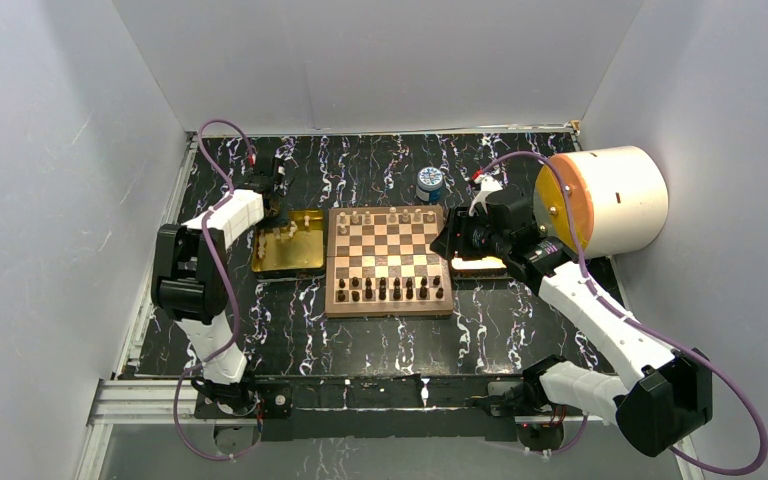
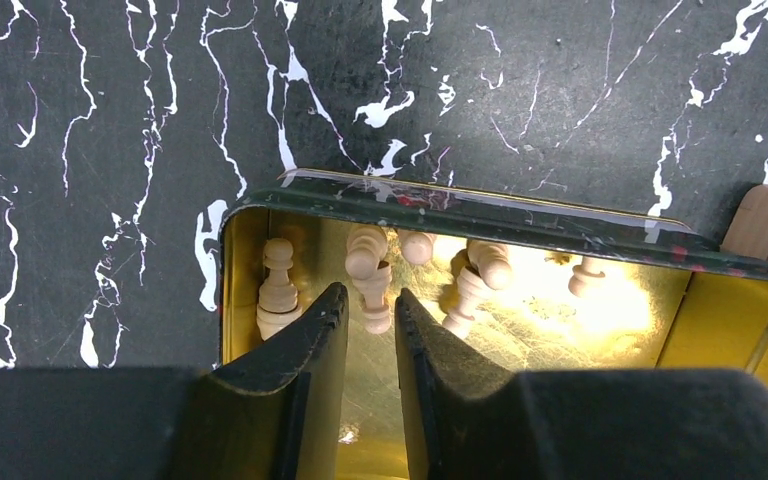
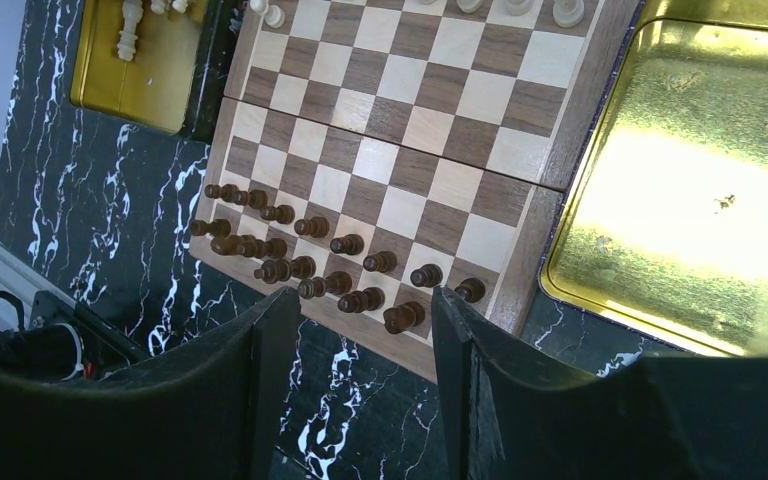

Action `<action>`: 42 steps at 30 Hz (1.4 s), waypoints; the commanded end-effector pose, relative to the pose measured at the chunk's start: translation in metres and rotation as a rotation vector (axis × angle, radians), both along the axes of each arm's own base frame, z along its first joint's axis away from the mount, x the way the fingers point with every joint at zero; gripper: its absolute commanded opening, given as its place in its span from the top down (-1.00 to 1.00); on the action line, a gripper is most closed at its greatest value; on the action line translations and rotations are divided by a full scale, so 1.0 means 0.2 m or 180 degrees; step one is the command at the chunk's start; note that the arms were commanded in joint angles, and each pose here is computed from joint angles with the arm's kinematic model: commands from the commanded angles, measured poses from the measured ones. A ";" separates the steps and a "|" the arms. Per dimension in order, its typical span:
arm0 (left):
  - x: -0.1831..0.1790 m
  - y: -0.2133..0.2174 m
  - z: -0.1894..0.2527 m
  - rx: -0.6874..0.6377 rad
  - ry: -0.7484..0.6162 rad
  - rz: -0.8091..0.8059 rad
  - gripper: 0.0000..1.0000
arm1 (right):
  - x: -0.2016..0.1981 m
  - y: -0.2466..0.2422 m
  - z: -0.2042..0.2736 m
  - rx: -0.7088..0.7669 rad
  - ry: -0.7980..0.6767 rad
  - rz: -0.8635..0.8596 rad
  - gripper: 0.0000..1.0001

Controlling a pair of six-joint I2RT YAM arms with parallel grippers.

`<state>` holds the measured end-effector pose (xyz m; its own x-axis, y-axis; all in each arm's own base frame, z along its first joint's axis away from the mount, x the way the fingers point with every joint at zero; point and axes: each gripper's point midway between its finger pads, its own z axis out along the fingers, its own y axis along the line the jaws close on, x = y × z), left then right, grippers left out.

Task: Set up the chess pieces on the board
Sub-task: Pick up the chess piece from the storage box.

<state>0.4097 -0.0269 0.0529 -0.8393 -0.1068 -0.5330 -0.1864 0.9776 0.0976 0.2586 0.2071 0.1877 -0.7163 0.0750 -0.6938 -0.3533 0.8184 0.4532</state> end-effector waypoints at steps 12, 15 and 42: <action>0.05 0.04 -0.01 0.0033 -0.0044 -0.0023 0.57 | 0.05 0.02 0.03 0.0040 -0.0123 -0.0015 -0.21; 0.05 0.05 -0.02 0.0046 -0.0036 -0.0017 0.57 | 0.05 0.02 0.02 0.0041 -0.0111 -0.0012 -0.21; -0.08 0.00 0.10 -0.0198 0.0056 -0.0069 0.74 | 0.04 0.04 0.03 0.0129 -0.0105 0.0022 -0.21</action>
<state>0.3991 -0.0255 0.0415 -0.8761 -0.0978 -0.4721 -0.1556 0.9842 0.0850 0.2607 0.2086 0.1824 -0.7250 0.0711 -0.6851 -0.3479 0.8207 0.4532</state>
